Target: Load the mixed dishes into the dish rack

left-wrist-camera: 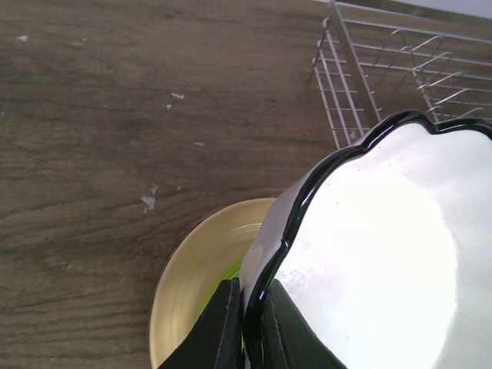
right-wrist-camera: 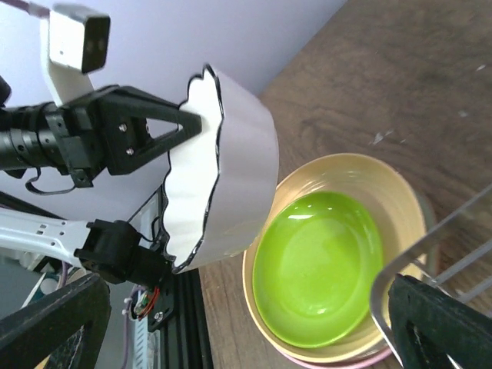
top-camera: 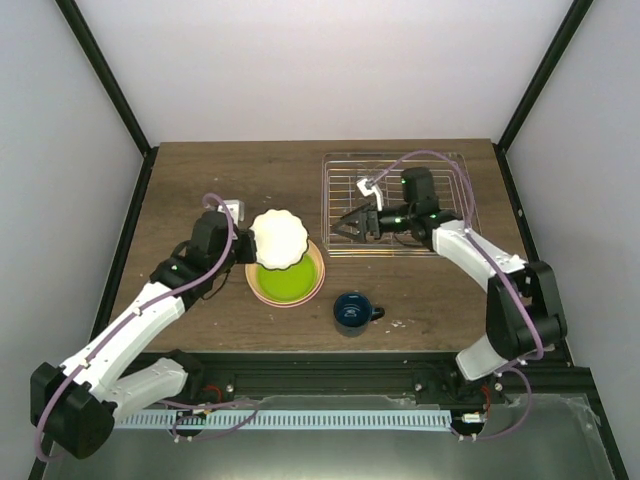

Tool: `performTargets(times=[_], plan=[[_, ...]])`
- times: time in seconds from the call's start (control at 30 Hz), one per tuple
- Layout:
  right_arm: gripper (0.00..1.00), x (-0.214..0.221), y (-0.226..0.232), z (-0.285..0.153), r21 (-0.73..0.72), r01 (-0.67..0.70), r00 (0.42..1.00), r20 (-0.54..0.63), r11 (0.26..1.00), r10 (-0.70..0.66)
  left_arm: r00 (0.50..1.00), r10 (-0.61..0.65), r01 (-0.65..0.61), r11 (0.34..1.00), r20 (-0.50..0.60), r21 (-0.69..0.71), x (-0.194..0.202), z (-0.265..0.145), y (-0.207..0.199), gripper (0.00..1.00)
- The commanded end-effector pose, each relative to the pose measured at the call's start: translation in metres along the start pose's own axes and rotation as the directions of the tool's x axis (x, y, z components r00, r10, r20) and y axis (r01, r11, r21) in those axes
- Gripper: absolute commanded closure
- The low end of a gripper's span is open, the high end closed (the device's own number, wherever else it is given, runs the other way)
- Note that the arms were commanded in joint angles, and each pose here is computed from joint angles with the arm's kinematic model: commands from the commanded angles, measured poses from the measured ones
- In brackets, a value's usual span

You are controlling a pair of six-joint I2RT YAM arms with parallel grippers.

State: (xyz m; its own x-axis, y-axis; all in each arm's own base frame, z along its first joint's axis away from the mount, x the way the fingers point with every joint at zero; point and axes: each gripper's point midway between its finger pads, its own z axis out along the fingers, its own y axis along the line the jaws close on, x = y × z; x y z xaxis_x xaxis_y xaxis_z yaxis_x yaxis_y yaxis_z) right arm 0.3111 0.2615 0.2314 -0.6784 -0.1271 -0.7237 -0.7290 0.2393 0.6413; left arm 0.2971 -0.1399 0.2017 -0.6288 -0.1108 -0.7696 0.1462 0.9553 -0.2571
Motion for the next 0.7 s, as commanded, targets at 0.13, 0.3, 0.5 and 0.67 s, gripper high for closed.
performTargets(times=[0.13,0.3,0.5,0.67], plan=[[0.0,0.002,0.008,0.047,-0.087,-0.009,0.999,-0.052,0.996,0.004,0.989,-0.056,0.034,0.986,0.134,0.162,-0.043,-0.013,-0.033,1.0],[0.0,0.007,0.006,0.063,-0.12,-0.032,0.997,-0.068,0.992,0.024,0.989,-0.053,0.028,0.984,0.138,0.177,-0.041,-0.015,-0.034,1.0],[0.0,0.012,0.012,0.081,-0.17,-0.04,0.996,-0.088,0.985,0.025,0.991,-0.054,0.029,0.981,0.126,0.193,-0.034,-0.012,-0.035,1.0],[0.01,0.015,0.019,0.093,-0.212,-0.04,0.995,-0.1,0.976,0.02,0.99,-0.07,0.044,0.979,0.126,0.197,-0.031,-0.011,-0.034,1.0]])
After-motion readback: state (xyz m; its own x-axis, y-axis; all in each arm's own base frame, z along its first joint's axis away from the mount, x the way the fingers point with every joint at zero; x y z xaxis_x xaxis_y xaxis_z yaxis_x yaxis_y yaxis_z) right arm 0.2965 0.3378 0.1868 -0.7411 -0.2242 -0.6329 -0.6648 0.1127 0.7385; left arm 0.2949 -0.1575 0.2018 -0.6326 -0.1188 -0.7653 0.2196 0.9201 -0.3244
